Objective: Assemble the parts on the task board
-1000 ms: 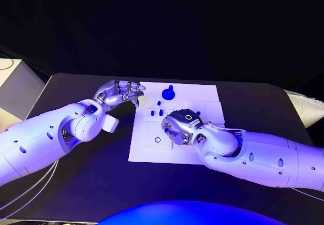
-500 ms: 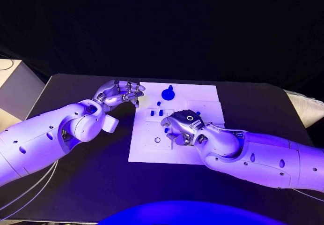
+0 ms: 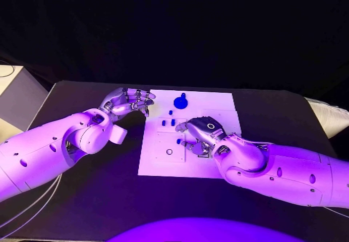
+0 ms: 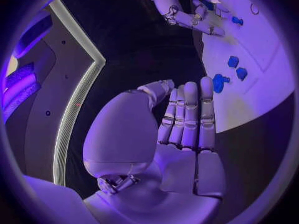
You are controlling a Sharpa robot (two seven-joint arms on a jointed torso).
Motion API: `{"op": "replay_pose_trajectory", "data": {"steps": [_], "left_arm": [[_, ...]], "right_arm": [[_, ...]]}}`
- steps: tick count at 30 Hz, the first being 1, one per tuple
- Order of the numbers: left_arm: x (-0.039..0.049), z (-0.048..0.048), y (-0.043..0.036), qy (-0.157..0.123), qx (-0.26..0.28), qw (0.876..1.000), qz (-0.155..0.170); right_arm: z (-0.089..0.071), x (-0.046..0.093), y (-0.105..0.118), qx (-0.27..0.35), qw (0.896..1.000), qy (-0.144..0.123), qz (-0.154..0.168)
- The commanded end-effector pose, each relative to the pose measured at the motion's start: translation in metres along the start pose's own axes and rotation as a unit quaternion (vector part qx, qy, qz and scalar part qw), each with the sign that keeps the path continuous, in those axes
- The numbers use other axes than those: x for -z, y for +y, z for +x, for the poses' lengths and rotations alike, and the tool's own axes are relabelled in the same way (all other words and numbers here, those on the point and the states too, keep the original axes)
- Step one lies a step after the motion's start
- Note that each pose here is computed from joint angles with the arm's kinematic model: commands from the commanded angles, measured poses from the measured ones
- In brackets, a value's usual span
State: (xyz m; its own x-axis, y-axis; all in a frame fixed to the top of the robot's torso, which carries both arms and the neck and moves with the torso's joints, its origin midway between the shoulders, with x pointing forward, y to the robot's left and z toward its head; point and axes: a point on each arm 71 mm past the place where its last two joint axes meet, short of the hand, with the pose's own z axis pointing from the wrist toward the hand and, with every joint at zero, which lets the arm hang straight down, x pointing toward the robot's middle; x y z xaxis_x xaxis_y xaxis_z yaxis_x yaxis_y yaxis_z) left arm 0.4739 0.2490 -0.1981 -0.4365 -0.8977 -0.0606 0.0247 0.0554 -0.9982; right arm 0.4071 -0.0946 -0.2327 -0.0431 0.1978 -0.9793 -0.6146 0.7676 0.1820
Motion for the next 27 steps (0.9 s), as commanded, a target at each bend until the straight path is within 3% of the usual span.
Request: {"op": "replay_pose_trajectory", "data": {"steps": [1,6,16,27], "left_arm": [[-0.0003,0.0010,-0.0001,0.005,0.005,1.000,0.002],[0.0001,-0.0024,0.0012,0.002,0.004,1.000,0.001],[-0.0002,-0.0052,0.0029,-0.002,0.003,1.000,-0.001],[-0.0010,-0.0040,0.0032,-0.001,0.004,1.000,-0.001]], "right_arm": [[-0.013,0.002,-0.006,-0.033,0.999,-0.034,0.001],[-0.033,0.004,-0.030,-0.063,0.997,-0.037,0.015],[-0.060,0.010,-0.072,-0.075,0.996,0.037,0.006],[-0.061,0.016,-0.095,-0.011,0.996,0.081,0.035]]}}
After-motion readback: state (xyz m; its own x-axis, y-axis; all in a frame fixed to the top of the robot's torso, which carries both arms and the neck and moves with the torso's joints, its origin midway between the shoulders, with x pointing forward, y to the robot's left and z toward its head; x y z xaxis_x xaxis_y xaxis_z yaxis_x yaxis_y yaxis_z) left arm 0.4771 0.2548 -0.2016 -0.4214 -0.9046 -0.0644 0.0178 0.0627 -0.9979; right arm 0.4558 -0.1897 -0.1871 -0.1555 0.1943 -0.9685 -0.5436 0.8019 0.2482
